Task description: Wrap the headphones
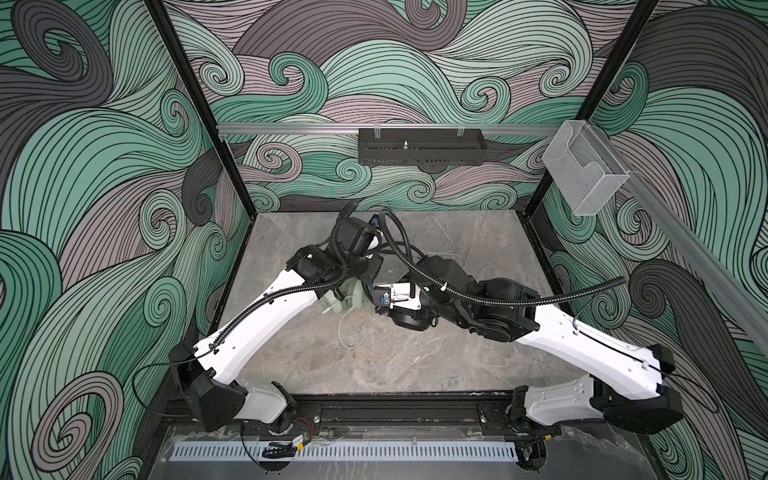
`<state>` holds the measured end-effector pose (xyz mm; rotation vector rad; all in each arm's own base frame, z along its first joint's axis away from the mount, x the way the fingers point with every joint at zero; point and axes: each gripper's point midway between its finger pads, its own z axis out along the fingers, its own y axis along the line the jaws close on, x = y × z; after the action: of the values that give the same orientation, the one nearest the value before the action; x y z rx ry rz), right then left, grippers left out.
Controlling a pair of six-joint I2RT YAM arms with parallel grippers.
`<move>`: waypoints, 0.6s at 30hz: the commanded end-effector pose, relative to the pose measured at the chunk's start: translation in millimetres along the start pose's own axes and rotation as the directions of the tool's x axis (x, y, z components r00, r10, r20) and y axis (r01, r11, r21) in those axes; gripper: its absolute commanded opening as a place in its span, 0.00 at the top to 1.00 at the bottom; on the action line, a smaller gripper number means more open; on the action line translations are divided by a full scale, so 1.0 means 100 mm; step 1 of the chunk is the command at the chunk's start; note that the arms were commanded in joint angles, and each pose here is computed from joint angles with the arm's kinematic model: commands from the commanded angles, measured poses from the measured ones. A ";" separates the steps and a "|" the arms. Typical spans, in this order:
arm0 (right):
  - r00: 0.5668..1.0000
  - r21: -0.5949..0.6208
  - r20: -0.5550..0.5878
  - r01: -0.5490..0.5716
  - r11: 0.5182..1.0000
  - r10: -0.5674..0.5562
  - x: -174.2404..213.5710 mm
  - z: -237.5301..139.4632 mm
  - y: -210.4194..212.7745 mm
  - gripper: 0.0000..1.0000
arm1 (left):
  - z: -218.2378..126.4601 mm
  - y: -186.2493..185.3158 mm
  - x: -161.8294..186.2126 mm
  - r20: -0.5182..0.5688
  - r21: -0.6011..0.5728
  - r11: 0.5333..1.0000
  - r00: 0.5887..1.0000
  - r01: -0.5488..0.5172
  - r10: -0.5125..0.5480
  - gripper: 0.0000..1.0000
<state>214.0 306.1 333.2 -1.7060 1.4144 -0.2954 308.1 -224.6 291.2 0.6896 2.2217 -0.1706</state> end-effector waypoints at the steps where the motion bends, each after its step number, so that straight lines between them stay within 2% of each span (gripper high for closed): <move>1: 1.000 0.064 0.004 -0.016 0.998 0.015 -0.04 -0.06 -0.17 1.00 | -0.19 -0.18 -0.04 0.047 0.115 0.993 0.998 -0.036 0.031 1.00; 6: 1.000 0.057 0.009 -0.025 0.998 0.025 -0.07 -0.05 -0.15 1.00 | -0.19 -0.30 -0.01 0.028 0.172 0.985 0.999 -0.029 0.025 1.00; 13: 0.995 0.077 -0.059 0.086 0.993 -0.082 0.03 0.03 -0.14 1.00 | -0.18 -0.27 0.12 -0.015 0.152 0.988 0.999 -0.031 0.034 1.00; 18: 0.997 0.079 -0.061 0.059 0.995 -0.054 0.12 0.00 -0.14 1.00 | -0.21 -0.29 0.19 -0.032 0.165 0.986 0.999 -0.036 0.042 1.00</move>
<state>218.1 307.5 327.6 -1.7594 1.3634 -0.3846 286.7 -232.6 279.2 0.7936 2.2563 -0.2555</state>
